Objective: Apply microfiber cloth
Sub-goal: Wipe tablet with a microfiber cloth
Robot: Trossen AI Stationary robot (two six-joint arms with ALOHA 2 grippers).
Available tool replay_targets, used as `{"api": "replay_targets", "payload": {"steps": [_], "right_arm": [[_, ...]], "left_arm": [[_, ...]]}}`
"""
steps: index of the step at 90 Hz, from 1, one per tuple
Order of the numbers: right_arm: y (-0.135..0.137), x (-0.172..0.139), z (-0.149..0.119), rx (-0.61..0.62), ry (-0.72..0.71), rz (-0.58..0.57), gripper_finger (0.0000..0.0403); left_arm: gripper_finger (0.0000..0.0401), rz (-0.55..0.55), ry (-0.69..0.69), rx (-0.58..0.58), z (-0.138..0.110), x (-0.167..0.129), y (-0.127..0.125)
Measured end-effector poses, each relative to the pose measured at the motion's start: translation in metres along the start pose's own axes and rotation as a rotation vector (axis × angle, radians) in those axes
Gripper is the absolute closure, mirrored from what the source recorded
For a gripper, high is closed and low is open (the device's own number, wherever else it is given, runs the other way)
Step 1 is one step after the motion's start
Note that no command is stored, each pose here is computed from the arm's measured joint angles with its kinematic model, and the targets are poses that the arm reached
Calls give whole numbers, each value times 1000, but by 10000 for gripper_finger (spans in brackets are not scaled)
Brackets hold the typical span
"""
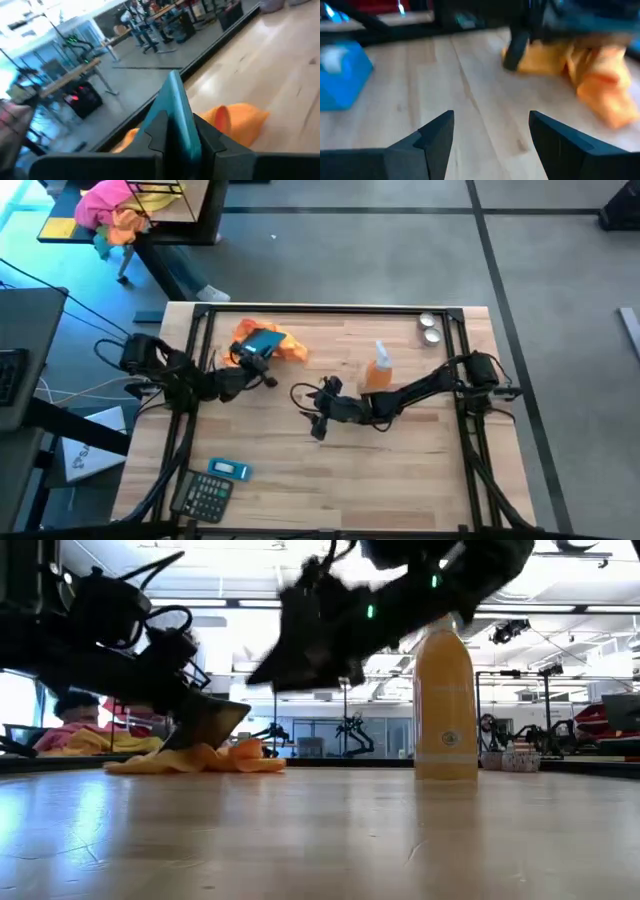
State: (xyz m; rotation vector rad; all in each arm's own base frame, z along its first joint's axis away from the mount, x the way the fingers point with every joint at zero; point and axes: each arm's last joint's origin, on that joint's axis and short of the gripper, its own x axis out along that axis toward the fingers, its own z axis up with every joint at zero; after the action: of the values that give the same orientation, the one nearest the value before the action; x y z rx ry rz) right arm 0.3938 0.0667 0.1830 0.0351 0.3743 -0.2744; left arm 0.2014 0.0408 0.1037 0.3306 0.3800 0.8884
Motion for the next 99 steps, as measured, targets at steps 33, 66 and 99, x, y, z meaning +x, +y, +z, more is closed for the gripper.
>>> {"api": "replay_targets", "payload": {"steps": [33, 66, 99], "right_arm": [[-4, -104, 64, -16, 20, 40, 175], [-5, -160, 84, 15, -25, 88, 176], [9, -132, 47, -156, 181, 90, 176]], "left_arm": [[370, -217, -80, 20, 31, 26, -90], [359, -370, -249, -65, 75, -48, -167], [364, -400, -317, -293, 118, -125, -140]]}}
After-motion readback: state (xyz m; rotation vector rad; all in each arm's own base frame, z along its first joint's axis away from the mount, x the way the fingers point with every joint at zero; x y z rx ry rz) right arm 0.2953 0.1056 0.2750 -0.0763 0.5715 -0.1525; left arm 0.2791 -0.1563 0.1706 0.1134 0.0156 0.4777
